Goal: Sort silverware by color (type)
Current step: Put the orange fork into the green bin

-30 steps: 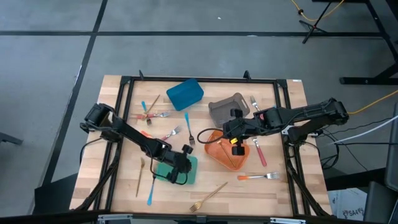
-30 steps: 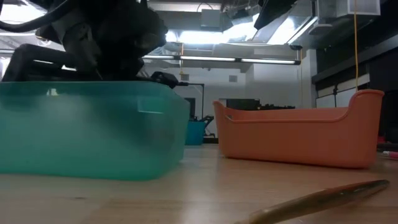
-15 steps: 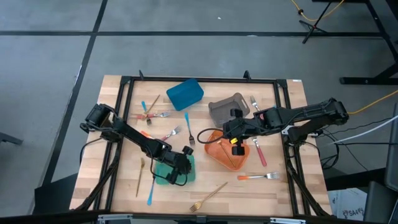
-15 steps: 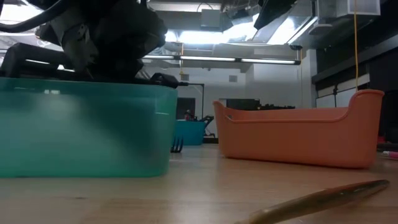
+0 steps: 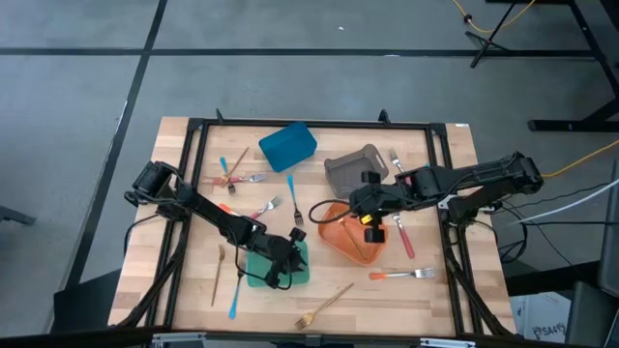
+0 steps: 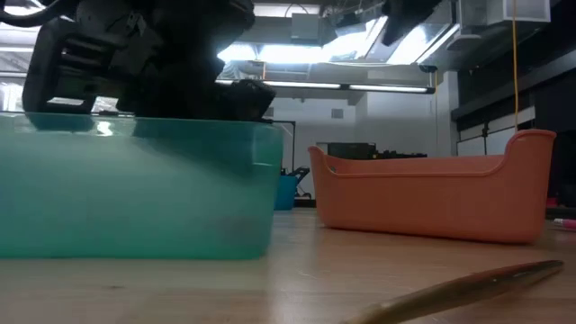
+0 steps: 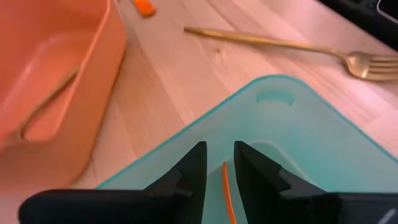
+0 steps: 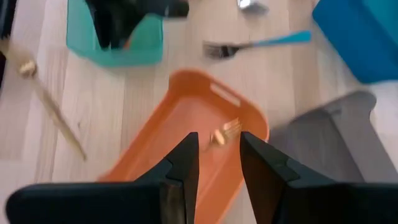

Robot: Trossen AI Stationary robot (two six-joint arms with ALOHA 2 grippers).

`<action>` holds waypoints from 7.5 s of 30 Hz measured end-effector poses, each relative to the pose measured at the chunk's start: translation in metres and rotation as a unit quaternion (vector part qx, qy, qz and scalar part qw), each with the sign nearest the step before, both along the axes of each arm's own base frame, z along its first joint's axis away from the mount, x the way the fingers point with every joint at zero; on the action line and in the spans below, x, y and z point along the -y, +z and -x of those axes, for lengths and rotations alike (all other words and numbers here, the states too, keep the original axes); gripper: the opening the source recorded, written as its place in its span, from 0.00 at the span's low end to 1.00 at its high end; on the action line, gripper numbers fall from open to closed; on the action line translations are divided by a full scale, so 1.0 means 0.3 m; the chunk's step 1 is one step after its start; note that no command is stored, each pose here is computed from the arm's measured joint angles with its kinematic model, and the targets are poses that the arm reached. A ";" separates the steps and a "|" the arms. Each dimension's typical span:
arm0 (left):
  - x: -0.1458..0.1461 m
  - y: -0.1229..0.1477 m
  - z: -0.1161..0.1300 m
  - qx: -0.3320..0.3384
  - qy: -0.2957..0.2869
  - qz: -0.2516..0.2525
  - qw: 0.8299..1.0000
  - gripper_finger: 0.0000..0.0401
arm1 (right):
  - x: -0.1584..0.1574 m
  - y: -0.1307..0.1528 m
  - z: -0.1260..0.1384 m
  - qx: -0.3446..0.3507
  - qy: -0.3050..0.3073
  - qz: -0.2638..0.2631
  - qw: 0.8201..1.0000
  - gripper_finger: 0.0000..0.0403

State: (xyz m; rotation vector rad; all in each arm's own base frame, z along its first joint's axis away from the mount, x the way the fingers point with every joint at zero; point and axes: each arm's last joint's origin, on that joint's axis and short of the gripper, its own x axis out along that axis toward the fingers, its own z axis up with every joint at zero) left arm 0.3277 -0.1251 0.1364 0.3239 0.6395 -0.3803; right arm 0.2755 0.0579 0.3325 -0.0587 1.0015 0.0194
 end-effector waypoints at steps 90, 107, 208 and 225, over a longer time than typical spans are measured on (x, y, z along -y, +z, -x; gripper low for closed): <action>0.001 0.093 0.022 0.036 0.025 -0.010 0.999 0.19 | -0.388 -0.626 0.393 -0.234 -0.072 -0.075 0.967 0.26; 0.000 0.093 0.022 0.037 0.025 -0.010 0.999 0.19 | -0.394 -0.646 0.391 -0.254 -0.072 -0.073 0.962 0.08; -0.172 0.509 0.034 0.412 0.291 0.075 0.860 0.19 | -0.230 -0.044 -0.129 0.302 -0.196 0.223 0.906 0.00; -0.171 0.509 0.034 0.411 0.289 0.075 0.861 0.19 | -0.236 -0.054 -0.164 0.312 -0.186 0.239 0.900 0.00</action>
